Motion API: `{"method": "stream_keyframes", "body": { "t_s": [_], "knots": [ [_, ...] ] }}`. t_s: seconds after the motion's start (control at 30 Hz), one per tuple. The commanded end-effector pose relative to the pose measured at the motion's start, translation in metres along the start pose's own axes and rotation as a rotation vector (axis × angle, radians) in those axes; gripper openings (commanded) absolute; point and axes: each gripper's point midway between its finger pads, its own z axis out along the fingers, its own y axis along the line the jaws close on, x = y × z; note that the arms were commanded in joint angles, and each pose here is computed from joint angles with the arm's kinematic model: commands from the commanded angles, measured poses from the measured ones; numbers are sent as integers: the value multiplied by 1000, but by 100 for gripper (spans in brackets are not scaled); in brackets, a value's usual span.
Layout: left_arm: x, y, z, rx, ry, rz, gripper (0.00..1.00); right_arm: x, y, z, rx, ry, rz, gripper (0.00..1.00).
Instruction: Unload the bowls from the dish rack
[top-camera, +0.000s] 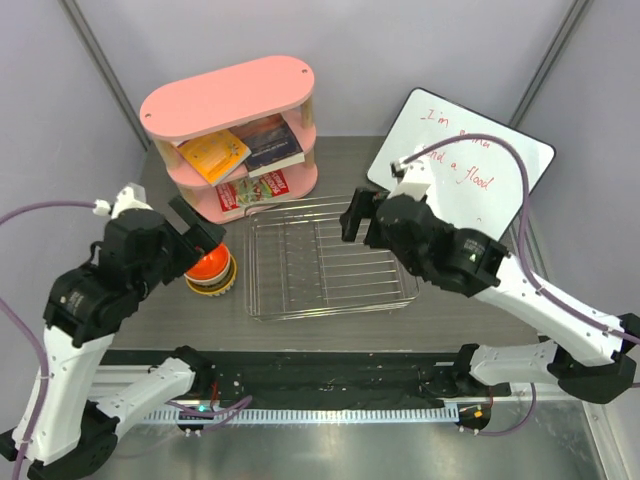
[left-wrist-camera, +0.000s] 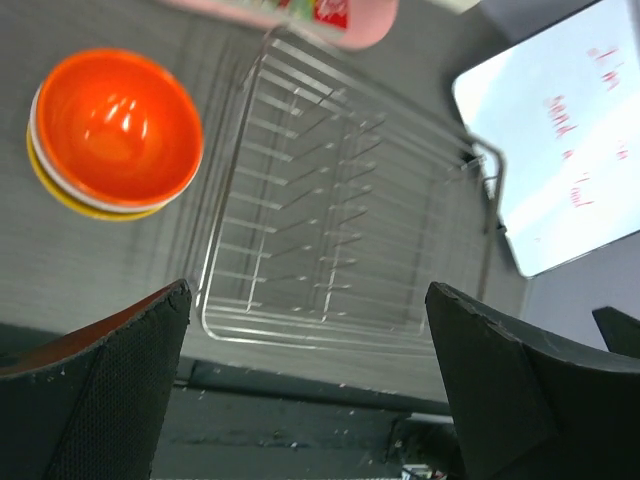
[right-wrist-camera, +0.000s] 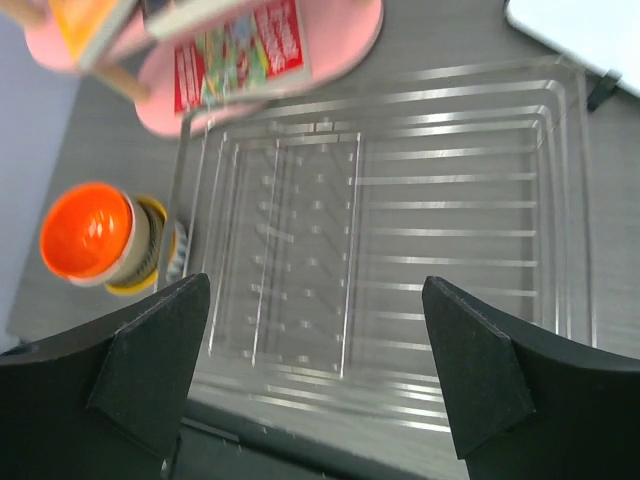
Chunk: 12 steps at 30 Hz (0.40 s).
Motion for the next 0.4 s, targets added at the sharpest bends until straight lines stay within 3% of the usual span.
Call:
{"method": "stream_keyframes", "body": {
  "t_s": [0.0, 0.2, 0.37],
  "knots": [
    [14, 3, 4, 32, 26, -43, 100, 16, 15, -1, -59, -14, 113, 93],
    [17, 13, 14, -1, 6, -24, 100, 33, 0, -2, -67, -12, 114, 97],
    [16, 8, 14, 82, -36, -51, 100, 42, -20, -9, -49, -37, 177, 100]
  ]
}}
